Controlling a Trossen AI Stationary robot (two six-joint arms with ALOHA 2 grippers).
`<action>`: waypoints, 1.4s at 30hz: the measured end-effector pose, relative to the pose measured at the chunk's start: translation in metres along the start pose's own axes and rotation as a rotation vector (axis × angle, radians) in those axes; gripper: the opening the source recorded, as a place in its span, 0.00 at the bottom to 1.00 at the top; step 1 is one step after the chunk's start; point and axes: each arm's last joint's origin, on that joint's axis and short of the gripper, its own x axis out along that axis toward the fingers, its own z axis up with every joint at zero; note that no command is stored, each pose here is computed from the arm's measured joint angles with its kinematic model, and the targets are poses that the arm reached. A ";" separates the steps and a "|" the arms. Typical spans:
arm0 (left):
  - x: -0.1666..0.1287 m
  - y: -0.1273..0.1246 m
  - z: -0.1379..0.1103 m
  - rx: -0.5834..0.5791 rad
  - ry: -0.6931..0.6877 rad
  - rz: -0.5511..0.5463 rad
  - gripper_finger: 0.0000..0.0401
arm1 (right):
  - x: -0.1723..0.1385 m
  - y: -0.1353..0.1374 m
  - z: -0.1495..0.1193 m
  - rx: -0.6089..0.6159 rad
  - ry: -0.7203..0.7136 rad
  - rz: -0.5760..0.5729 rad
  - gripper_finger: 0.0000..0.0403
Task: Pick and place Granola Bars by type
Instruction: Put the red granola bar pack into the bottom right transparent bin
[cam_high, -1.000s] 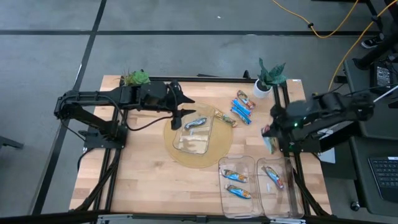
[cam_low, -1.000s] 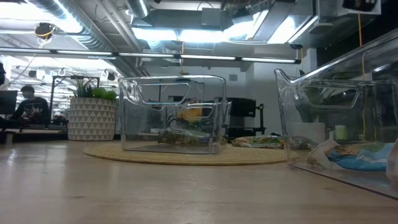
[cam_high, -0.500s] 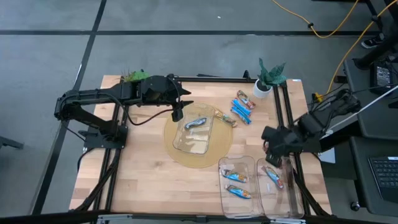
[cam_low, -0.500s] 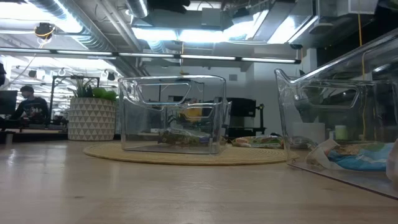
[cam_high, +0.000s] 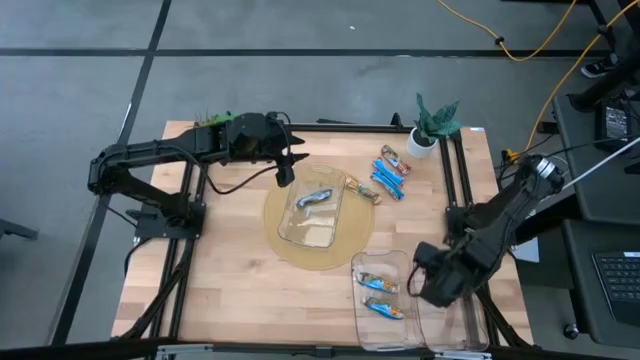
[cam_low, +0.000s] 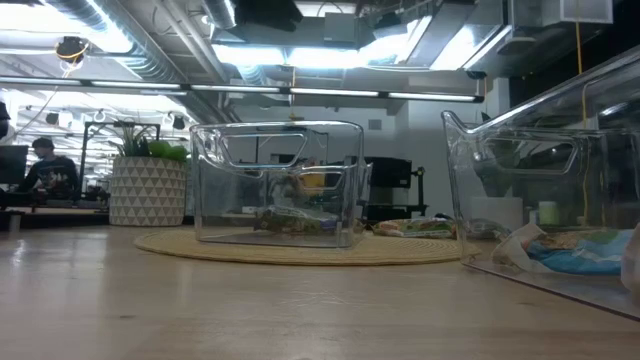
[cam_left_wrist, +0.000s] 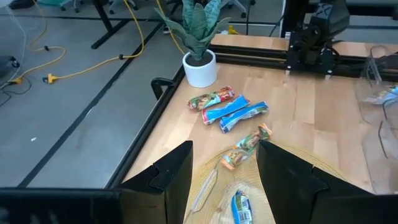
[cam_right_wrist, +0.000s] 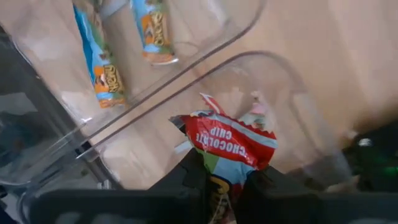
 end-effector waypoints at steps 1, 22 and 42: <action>0.000 0.000 0.000 0.005 0.000 -0.004 0.42 | 0.004 0.005 -0.002 -0.007 0.002 -0.002 0.13; 0.016 -0.008 -0.005 0.056 0.040 -0.153 0.42 | 0.066 0.056 -0.038 0.145 0.016 -0.039 0.13; 0.015 -0.010 -0.005 0.058 0.038 -0.167 0.42 | 0.085 0.068 -0.064 0.282 -0.003 -0.046 0.13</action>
